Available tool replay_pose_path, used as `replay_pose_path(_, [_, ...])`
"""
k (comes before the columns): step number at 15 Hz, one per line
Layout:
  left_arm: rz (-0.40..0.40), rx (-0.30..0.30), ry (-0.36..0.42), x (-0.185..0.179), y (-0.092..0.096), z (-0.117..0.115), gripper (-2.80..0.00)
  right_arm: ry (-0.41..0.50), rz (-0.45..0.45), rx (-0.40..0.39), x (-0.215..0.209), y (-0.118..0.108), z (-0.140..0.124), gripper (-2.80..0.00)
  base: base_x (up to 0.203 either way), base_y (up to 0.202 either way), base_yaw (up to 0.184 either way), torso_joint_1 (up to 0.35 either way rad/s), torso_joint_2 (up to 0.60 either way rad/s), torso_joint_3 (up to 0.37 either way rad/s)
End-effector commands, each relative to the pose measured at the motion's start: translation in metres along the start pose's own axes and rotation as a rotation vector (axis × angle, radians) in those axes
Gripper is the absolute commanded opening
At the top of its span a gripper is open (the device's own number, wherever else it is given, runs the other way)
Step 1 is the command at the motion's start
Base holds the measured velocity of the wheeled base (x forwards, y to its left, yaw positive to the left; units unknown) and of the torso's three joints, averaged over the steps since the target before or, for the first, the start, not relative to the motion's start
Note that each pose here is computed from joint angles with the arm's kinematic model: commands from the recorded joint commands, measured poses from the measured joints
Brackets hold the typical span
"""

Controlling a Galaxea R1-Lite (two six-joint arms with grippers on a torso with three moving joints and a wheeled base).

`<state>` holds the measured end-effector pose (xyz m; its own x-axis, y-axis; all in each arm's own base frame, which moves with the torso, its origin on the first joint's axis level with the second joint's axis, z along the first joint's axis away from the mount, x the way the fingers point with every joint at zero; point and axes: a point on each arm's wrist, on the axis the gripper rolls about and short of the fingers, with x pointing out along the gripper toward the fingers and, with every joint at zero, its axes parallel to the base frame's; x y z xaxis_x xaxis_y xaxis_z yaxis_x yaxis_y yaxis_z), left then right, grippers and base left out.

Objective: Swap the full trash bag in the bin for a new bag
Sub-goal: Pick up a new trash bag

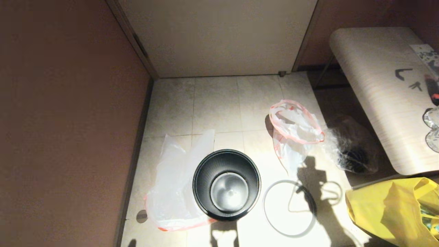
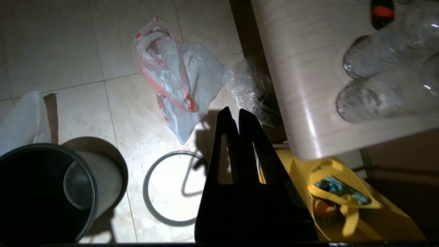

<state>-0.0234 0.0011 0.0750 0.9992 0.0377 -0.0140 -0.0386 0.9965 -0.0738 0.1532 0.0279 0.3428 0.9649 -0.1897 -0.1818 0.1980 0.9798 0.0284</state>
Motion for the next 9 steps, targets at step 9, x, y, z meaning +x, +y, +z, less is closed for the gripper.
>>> replay_pose_path(9, [0.001, -0.001, 0.001, 0.000, 0.000, 0.000, -2.80, -0.176, 0.152, 0.078, -0.174, -0.084, -0.071, -2.80, 0.000, 0.000, 0.000, 0.000, 0.00, 0.000])
